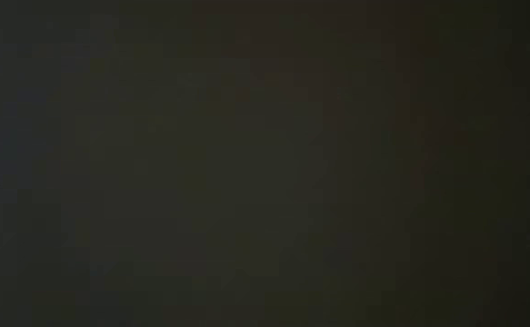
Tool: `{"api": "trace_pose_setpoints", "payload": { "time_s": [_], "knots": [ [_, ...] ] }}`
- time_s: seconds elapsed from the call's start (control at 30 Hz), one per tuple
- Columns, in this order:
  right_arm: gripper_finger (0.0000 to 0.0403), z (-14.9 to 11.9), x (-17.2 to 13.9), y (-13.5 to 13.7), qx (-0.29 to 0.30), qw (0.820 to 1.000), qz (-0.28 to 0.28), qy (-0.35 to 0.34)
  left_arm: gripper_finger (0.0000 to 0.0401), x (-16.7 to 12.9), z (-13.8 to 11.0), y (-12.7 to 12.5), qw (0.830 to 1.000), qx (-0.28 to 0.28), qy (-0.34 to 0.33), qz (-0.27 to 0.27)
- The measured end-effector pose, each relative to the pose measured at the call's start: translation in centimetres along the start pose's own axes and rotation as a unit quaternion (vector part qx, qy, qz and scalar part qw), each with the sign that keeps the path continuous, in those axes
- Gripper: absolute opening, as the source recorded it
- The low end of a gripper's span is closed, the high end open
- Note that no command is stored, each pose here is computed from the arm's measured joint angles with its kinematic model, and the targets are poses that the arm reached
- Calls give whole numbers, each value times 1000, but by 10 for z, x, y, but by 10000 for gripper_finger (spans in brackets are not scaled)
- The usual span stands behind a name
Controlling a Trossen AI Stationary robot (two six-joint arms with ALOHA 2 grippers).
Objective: Sort silverware
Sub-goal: Put the silver spoon into the bottom section of the white silverware tray
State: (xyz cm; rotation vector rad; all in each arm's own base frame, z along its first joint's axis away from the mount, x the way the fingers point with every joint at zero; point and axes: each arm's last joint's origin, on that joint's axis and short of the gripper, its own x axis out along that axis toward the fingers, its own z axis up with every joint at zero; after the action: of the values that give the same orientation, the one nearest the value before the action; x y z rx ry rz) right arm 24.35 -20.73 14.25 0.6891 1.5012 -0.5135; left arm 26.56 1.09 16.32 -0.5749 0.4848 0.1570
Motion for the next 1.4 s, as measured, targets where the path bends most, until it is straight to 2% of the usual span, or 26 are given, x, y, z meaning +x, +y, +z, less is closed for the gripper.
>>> {"api": "trace_pose_setpoints", "payload": {
  "time_s": [0.2,0.4,0.5,0.73,0.87,1.0,1.2,1.4],
  "knots": [
    [37,10,-15,3,-2,1000,11,-9,95,0,0,0,1000,0,0,0],
    [22,17,-27,12,3,996,85,-22,95,0,0,0,1000,0,0,0],
    [23,19,-31,23,-11,994,102,-25,95,0,0,0,1000,0,0,0],
    [29,20,-29,67,-80,989,107,-56,95,0,1,1,1000,17,-13,19],
    [29,22,-29,95,-129,980,116,-99,95,0,2,2,998,21,-29,45],
    [30,22,-29,118,-165,970,115,-137,95,0,2,3,998,23,-31,48],
    [30,21,-27,138,-194,960,110,-168,95,0,2,3,998,23,-31,48],
    [31,21,-9,146,-203,964,105,-139,95,0,2,3,998,23,-31,48]
  ]
}}
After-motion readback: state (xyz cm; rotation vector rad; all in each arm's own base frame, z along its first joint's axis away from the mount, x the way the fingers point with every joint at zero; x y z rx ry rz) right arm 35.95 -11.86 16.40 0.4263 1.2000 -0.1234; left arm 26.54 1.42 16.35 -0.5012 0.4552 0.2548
